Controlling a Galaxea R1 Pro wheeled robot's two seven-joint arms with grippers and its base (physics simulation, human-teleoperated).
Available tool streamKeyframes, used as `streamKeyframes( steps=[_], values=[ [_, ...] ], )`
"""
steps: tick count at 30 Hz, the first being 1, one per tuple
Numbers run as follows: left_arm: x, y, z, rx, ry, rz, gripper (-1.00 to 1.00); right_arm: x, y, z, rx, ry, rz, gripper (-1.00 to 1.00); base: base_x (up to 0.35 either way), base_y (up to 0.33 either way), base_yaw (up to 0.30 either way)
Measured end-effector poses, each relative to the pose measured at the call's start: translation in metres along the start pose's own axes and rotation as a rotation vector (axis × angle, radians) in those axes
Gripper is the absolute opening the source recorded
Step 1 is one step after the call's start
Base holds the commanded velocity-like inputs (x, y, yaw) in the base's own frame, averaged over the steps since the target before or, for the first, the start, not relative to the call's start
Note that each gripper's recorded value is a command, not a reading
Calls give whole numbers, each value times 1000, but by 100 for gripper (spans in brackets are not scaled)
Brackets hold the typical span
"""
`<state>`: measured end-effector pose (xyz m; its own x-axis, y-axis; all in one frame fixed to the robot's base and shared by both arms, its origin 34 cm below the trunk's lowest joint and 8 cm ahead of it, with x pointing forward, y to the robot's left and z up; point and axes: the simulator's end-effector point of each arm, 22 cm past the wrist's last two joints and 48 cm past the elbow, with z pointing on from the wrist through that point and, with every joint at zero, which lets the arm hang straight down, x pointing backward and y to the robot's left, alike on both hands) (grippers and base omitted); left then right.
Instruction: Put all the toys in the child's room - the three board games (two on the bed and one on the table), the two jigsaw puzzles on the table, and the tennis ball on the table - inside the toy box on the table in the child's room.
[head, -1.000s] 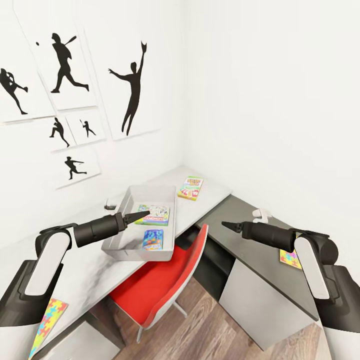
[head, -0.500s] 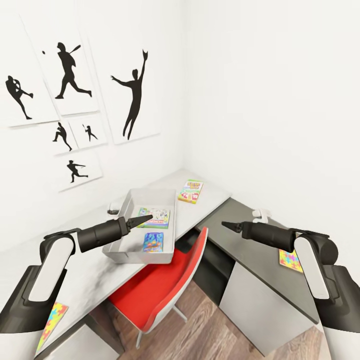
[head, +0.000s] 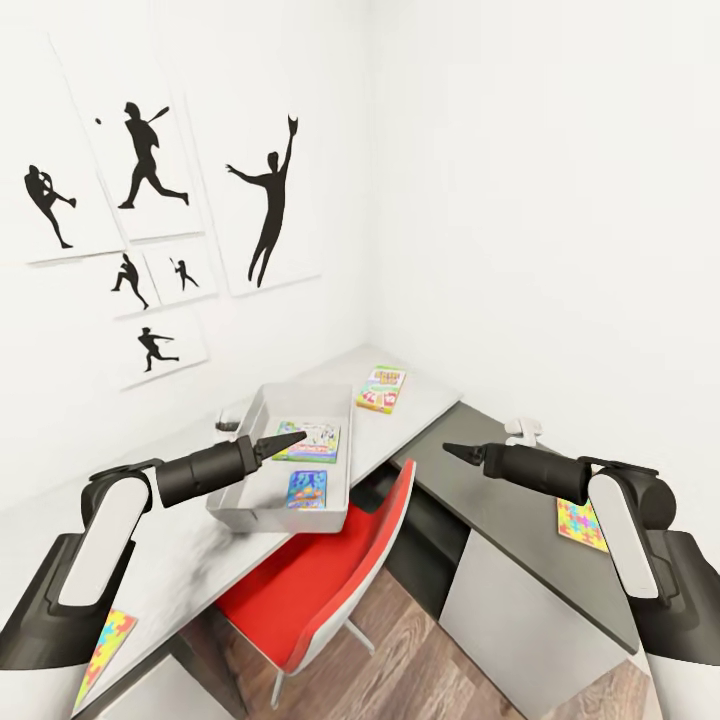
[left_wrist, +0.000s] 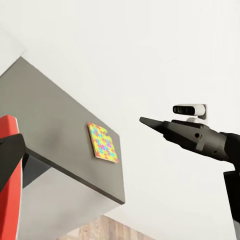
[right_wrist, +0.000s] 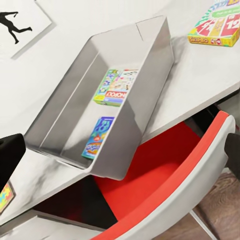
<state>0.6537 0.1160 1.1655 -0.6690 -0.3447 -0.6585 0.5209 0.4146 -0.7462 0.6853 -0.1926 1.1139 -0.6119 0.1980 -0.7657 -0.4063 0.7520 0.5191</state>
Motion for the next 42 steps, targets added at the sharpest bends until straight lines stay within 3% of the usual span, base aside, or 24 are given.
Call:
streamKeyframes(
  steps=[34, 42],
  values=[
    [-11, -27, -8, 18, -21, 42, 100, -11, 27, -9, -21, -16, -49, 100, 0, 0, 0],
    [-14, -33, -10, 22, -27, 53, 100, -11, 28, -9, 9, -10, -67, 100, 0, 0, 0]
  ],
)
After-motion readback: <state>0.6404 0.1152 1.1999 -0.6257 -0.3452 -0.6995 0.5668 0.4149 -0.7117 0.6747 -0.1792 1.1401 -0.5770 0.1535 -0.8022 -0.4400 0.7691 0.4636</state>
